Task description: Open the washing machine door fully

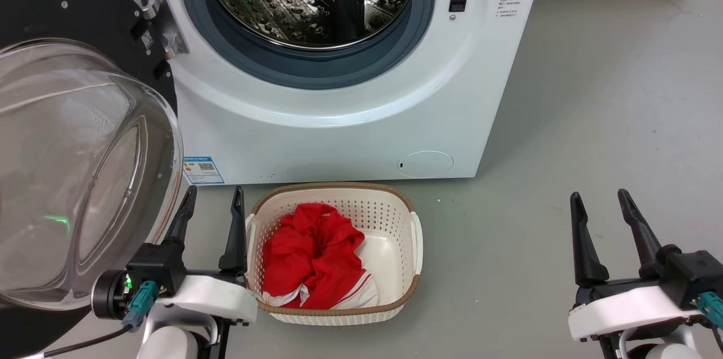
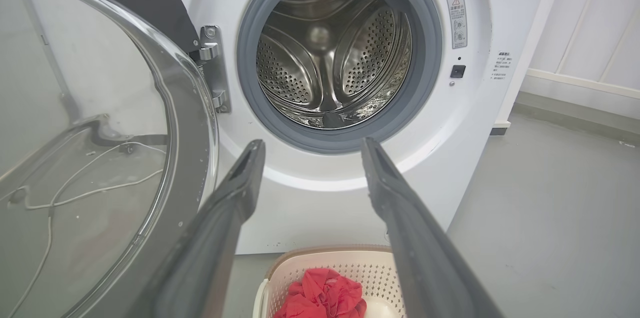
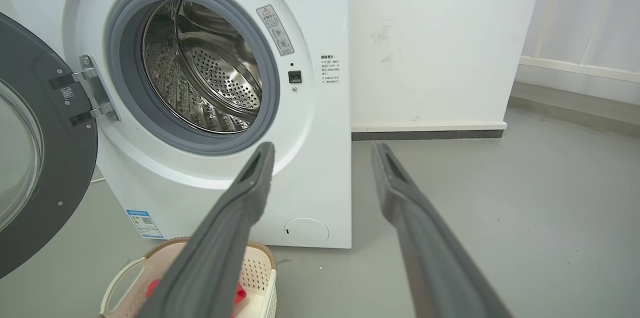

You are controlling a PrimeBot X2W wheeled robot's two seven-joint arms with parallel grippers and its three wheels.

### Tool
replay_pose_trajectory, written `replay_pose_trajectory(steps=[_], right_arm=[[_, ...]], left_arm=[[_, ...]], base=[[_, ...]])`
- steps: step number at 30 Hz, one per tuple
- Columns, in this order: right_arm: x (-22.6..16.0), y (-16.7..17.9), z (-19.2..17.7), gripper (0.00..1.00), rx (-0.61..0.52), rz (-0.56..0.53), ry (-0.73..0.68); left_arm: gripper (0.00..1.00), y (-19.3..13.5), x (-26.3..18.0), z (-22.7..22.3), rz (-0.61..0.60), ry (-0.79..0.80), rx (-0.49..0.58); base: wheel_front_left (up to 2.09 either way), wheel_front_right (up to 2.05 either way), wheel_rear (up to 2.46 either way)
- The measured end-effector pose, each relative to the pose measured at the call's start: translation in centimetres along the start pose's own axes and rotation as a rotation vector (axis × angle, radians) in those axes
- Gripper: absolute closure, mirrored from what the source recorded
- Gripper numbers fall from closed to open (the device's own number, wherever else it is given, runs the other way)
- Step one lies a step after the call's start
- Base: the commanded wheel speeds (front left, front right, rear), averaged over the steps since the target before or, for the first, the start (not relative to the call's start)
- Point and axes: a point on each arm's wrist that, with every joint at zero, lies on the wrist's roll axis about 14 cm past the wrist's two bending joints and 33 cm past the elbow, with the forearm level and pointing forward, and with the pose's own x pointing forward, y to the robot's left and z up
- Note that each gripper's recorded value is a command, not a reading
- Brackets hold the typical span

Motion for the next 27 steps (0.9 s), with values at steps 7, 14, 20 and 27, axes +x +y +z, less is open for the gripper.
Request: replay_pose_trajectory(steps=[7, 14, 20, 27], right_arm=[[0.19, 0.08, -0.27, 0.00, 0.003, 0.003, 0.007], [0.26, 0.12, -0.53, 0.00, 0.004, 0.004, 0.014], [0.27, 0.10, -0.70, 0.00, 0.004, 0.003, 0.019], [0.31, 0.07, -0.72, 1.00, 0.005, 0.003, 0.018]], left_arm=[[0.00, 0.23, -0.05, -0.20, 0.009, 0.005, -0.002], [0.00, 0.49, -0.03, -0.26, 0.017, 0.007, -0.003], [0.00, 0.61, -0.02, -0.30, 0.021, 0.007, -0.002], [1.00, 0.84, -0.06, -0.27, 0.029, 0.007, -0.001]], base=[[0.00, 0.00, 0.00], [0.00, 0.00, 0.00], [0.00, 0.00, 0.00], [0.00, 0.00, 0.00]])
